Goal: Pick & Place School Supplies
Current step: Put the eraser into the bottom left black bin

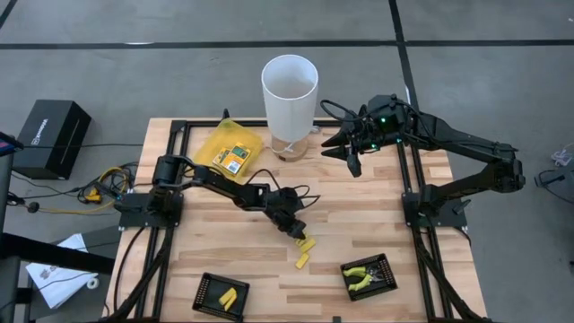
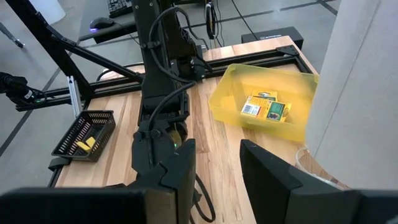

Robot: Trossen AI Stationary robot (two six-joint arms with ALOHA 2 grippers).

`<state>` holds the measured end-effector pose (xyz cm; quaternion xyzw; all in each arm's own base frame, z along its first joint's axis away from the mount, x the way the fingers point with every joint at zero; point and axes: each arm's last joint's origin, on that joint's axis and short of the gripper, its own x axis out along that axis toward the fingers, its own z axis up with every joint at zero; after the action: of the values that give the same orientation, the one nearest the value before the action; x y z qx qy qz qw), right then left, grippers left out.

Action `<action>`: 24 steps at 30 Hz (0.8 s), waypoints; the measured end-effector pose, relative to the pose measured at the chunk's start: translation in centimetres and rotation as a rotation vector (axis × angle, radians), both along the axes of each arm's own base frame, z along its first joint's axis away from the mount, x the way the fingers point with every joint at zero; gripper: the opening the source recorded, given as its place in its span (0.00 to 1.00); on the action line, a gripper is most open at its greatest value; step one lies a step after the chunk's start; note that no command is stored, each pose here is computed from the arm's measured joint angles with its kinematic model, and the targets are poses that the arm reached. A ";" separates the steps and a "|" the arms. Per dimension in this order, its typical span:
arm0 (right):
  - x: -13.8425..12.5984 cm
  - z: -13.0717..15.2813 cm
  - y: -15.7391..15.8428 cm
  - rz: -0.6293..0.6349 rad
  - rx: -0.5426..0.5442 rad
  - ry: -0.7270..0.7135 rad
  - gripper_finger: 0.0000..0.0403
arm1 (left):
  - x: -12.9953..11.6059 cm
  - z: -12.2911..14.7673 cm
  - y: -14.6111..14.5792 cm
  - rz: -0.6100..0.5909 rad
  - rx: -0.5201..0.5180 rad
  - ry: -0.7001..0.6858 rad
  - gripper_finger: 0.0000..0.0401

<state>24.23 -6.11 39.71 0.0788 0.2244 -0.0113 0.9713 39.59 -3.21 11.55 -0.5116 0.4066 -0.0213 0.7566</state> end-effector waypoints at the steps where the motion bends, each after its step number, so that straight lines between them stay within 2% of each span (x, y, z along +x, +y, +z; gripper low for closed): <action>1: 0.0 0.0 0.0 0.000 -0.001 0.000 0.29 | 0.0 -0.1 -0.1 -0.001 -0.002 0.002 0.24; 20: 0.0 0.0 0.0 0.003 -0.006 0.003 0.29 | 0.1 -1.3 -0.3 -0.014 -0.015 0.031 0.23; 24: 0.0 0.0 0.0 0.004 -0.006 0.003 0.29 | -0.3 -1.8 0.3 -0.014 0.001 0.092 0.23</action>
<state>24.21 -6.13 39.68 0.0754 0.2261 -0.0104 0.9711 39.32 -2.86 9.75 -0.5086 0.4446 -0.0029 0.7373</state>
